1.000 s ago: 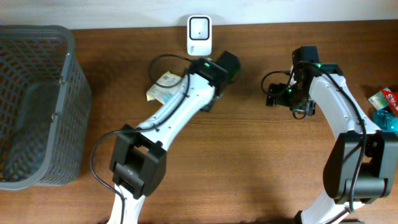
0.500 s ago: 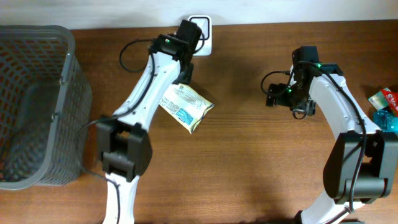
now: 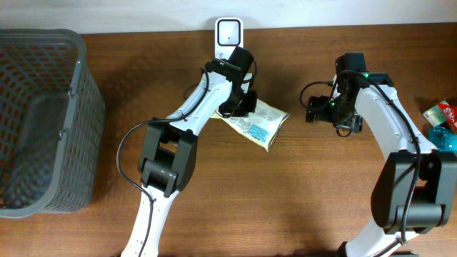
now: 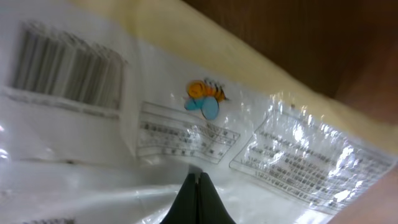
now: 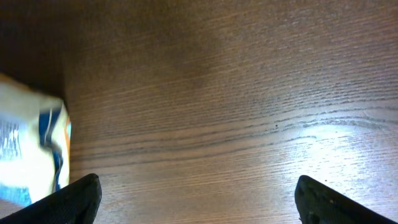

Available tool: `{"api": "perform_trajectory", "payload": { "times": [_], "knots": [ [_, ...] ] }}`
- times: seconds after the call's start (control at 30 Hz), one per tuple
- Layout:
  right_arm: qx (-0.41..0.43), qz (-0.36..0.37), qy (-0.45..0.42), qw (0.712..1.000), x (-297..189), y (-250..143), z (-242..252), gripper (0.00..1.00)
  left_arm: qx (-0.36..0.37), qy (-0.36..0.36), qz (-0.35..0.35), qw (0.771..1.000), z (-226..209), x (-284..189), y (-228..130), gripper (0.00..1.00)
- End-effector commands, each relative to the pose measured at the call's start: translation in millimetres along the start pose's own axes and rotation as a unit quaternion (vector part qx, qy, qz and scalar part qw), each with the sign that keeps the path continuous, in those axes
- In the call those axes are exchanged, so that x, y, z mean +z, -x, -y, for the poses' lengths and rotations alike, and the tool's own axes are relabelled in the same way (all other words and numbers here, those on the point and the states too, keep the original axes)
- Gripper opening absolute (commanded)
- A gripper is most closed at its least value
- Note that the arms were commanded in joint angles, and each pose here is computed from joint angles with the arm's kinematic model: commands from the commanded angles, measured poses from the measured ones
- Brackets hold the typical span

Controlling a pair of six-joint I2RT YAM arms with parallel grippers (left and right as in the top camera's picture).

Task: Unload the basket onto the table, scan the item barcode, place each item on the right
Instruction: 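Lower yellow bag back to table centre and release it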

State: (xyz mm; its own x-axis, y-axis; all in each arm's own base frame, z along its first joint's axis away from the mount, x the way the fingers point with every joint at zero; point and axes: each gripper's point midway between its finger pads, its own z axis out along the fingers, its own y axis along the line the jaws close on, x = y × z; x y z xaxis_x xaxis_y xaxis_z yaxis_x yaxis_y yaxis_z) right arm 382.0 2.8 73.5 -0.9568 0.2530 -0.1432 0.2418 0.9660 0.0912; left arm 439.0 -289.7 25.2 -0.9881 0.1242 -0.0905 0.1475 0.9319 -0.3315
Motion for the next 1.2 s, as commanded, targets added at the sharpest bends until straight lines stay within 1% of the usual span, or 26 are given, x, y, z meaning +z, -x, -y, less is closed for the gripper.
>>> {"api": "perform_trajectory", "payload": {
  "times": [0.0,0.03,0.07,0.1,0.17,0.23,0.33,0.4,0.47,0.5,0.6,0.63,0.73,0.87,0.97,1.03,1.07,1.1,1.13,1.17],
  "knots": [
    [-0.001,0.011,-0.005,1.000,-5,5,0,0.98,-0.072,-0.022,0.025,0.997,-18,-11,27,0.00],
    [-0.001,0.011,-0.005,1.000,-5,5,0,0.98,-0.074,-0.025,0.037,0.996,-19,-22,36,0.00],
    [-0.001,0.011,-0.005,1.000,-5,5,0,0.98,-0.068,-0.033,0.063,0.995,-20,-43,53,0.00],
    [-0.001,0.011,-0.005,1.000,-5,5,0,0.98,-0.053,-0.035,0.075,0.995,-19,-51,60,0.00],
    [-0.001,0.011,-0.005,1.000,-5,5,0,0.98,0.003,-0.037,0.101,0.994,-19,-63,73,0.00],
    [-0.001,0.011,-0.005,1.000,-5,5,0,0.98,0.021,-0.043,0.109,0.993,-14,-55,78,0.00],
    [-0.001,0.011,-0.005,1.000,-5,5,0,0.98,0.054,-0.075,0.141,0.986,12,-42,94,0.00],
    [-0.001,0.011,-0.005,1.000,-5,5,0,0.98,0.071,-0.067,0.160,0.982,20,-23,102,0.03],
    [-0.001,0.010,-0.005,1.000,-5,5,0,0.98,0.065,-0.033,0.152,0.986,8,-5,99,0.00],
    [-0.001,0.011,-0.005,1.000,-5,5,0,0.98,0.056,0.000,0.147,0.988,-6,1,96,0.00],
    [-0.001,0.011,-0.005,1.000,-5,5,0,0.98,0.029,0.140,0.135,0.980,-59,-4,86,0.00],
    [-0.001,0.011,-0.005,1.000,-5,5,0,0.98,0.024,0.169,0.117,0.978,-71,-5,77,0.00],
    [-0.001,0.011,-0.005,1.000,-5,5,0,0.98,0.019,0.187,0.072,0.980,-78,-12,54,0.00],
    [-0.001,0.011,-0.005,1.000,-5,5,0,0.98,0.023,0.178,0.100,0.979,-65,-38,65,0.00],
    [-0.001,0.011,-0.005,1.000,-5,5,0,0.98,0.028,0.170,0.122,0.977,-51,-78,70,0.00],
    [-0.001,0.011,-0.005,1.000,-5,5,0,0.98,0.026,0.170,0.127,0.977,-44,-118,61,0.01],
    [-0.001,0.011,-0.005,1.000,-5,5,0,0.98,0.023,0.173,0.119,0.978,-45,-132,52,0.09],
    [-0.001,0.011,-0.005,1.000,-5,5,0,0.98,0.020,0.178,0.105,0.978,-47,-141,42,0.42],
    [-0.001,0.011,-0.005,1.000,-5,5,0,0.98,0.019,0.182,0.092,0.979,-50,-143,34,0.70],
    [-0.001,0.030,0.004,1.000,-5,15,-4,0.98,0.016,0.197,0.062,0.978,-57,-142,20,0.99]
  ]
}}
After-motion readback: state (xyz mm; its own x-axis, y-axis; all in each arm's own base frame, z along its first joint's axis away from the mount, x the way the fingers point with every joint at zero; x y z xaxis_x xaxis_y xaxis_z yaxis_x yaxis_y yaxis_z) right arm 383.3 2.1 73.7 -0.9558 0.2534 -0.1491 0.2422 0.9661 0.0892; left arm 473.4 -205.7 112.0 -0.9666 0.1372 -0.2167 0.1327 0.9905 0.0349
